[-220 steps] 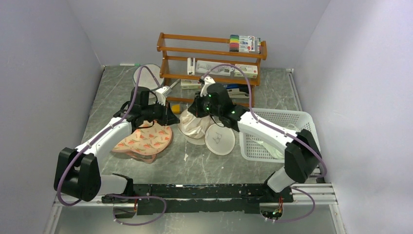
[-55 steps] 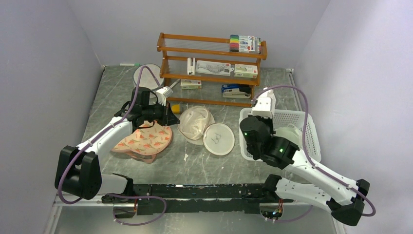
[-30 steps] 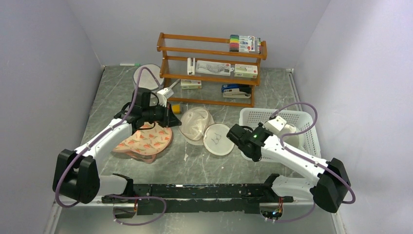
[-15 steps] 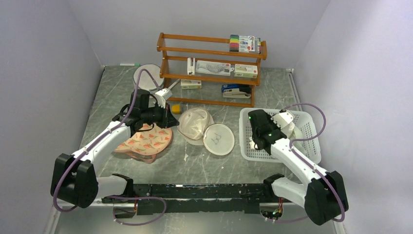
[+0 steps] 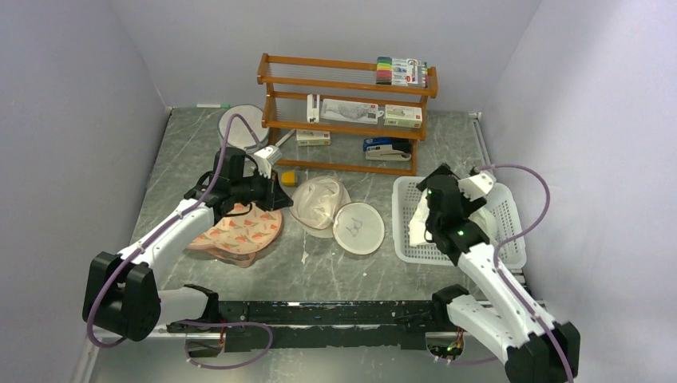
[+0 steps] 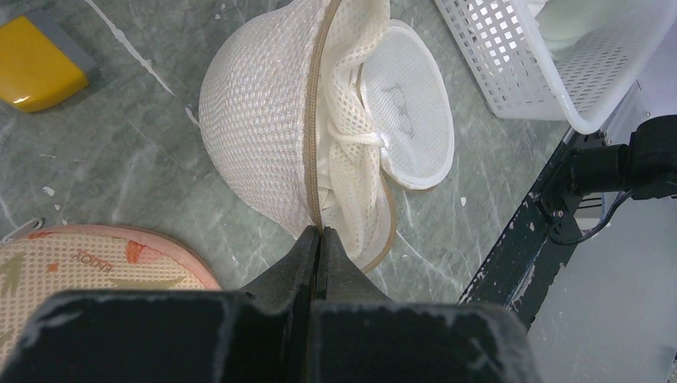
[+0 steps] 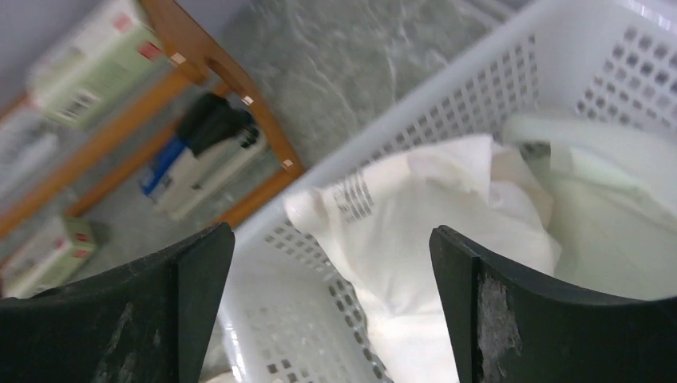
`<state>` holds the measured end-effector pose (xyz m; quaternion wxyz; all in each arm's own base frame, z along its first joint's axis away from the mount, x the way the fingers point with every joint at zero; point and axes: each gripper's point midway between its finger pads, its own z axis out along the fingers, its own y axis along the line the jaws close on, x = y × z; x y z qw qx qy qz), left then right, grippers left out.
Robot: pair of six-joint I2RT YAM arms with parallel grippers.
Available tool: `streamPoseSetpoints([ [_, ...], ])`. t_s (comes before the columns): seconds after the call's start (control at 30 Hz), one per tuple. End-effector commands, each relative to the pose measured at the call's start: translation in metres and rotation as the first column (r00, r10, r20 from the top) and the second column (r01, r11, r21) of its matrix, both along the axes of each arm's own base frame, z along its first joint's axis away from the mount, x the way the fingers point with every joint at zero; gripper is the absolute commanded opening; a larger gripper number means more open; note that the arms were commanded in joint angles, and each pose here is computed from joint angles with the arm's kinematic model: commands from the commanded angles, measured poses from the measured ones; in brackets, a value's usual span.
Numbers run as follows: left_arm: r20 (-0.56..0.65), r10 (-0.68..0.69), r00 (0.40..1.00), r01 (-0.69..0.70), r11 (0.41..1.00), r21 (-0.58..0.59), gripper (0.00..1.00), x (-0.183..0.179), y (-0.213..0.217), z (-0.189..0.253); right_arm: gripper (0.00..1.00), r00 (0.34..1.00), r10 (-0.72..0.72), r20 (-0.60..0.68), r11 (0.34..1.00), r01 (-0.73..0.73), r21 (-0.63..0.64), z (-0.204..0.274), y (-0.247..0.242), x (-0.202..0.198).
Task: Unzip the laundry bag and remove the bra
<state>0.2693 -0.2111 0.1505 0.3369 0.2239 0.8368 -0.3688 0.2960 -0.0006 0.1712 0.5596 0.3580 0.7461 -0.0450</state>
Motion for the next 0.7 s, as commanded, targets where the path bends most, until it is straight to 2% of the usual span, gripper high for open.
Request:
streamPoseSetpoints([
  [0.0, 0.025, -0.012, 1.000, 0.012, 1.000, 0.005, 0.07, -0.002, 0.000, 0.004, 0.97, 0.982, 0.147, 0.118, 0.983, -0.132, -0.124, 0.046, 0.003, 0.004],
  [0.1, 0.025, -0.008, 1.000, 0.008, 1.000, 0.008, 0.07, -0.002, 0.000, 0.004, 0.98, 0.907, 0.391, 0.155, 0.916, -0.368, -0.160, 0.058, 0.041, 0.011],
  [0.17, 0.029, -0.005, 1.000, 0.004, 1.000, 0.010, 0.07, -0.002, 0.001, 0.005, 0.98, 0.813, 0.554, 0.179, 0.832, -0.533, -0.154, 0.062, 0.076, 0.017],
  [0.23, 0.028, -0.003, 1.000, 0.002, 1.000, 0.013, 0.07, -0.002, 0.001, 0.004, 0.98, 0.680, 0.706, 0.199, 0.706, -0.697, -0.125, 0.064, 0.117, 0.019],
  [0.33, 0.028, -0.001, 1.000, 0.001, 1.000, 0.016, 0.07, -0.001, 0.002, 0.004, 0.93, 0.488, 0.844, 0.225, 0.506, -0.862, -0.029, 0.059, 0.170, 0.018],
  [0.4, 0.024, 0.000, 1.000, 0.000, 1.000, 0.019, 0.07, -0.001, 0.002, 0.002, 0.87, 0.344, 0.901, 0.265, 0.349, -0.937, 0.030, 0.053, 0.205, 0.011],
  [0.47, 0.026, 0.000, 1.000, 0.000, 1.000, 0.019, 0.07, -0.001, 0.002, 0.002, 0.84, 0.235, 0.932, 0.277, 0.228, -0.972, 0.057, 0.047, 0.238, 0.002],
  [0.6, 0.025, 0.002, 1.000, -0.002, 1.000, 0.020, 0.07, -0.001, 0.002, 0.002, 0.79, 0.123, 0.976, 0.180, 0.110, -0.990, 0.083, 0.022, 0.294, -0.016],
  [0.67, 0.024, 0.001, 1.000, -0.002, 1.000, 0.022, 0.07, -0.001, 0.002, 0.001, 0.77, 0.091, 0.984, 0.154, 0.076, -0.992, 0.104, 0.012, 0.315, -0.024],
])
